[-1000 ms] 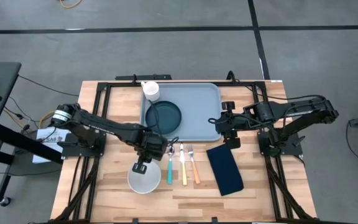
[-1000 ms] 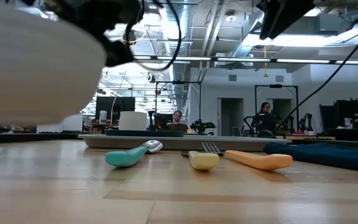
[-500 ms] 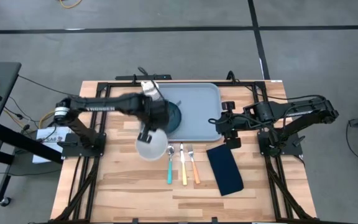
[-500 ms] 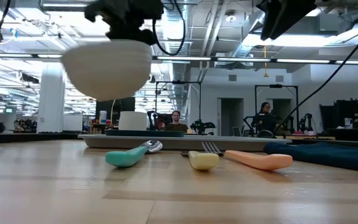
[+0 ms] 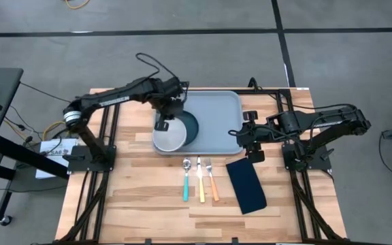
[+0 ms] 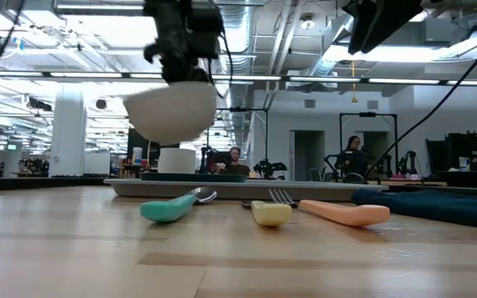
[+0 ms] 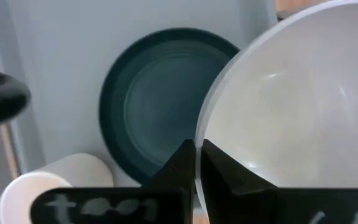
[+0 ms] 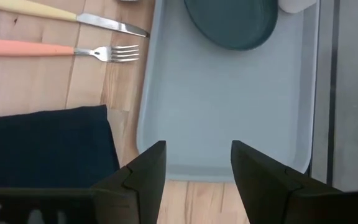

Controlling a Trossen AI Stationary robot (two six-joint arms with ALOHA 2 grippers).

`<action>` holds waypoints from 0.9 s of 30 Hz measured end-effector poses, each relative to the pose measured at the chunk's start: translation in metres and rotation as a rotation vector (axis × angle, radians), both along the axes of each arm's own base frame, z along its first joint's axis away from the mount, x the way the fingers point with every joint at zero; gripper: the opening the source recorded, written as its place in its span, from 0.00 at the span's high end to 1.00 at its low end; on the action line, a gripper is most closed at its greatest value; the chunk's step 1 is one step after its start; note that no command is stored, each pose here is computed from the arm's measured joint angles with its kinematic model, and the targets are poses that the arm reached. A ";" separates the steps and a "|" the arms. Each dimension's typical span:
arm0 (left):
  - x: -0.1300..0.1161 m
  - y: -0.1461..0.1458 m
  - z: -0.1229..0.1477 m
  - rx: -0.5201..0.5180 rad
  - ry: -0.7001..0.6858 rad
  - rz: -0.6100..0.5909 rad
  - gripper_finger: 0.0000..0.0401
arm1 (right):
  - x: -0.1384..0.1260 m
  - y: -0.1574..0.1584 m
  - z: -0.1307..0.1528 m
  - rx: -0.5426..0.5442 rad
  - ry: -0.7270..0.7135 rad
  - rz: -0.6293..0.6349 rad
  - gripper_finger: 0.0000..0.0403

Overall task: Set up tray
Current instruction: Put the white bowl on the black plate

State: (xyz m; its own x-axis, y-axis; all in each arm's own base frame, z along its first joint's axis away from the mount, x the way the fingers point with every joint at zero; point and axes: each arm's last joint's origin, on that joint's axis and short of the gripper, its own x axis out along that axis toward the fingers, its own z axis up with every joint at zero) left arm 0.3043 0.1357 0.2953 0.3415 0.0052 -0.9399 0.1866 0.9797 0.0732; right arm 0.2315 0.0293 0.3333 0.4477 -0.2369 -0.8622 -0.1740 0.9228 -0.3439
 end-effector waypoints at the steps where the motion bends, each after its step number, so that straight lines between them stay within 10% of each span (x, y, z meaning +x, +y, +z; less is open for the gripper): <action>1: 0.004 0.003 -0.004 -0.015 0.015 0.002 1.00 | 0.000 0.000 0.000 0.000 -0.001 -0.001 0.57; 27: 0.049 0.032 -0.031 0.096 0.223 -0.241 1.00 | -0.002 0.000 -0.001 0.003 0.026 -0.005 0.57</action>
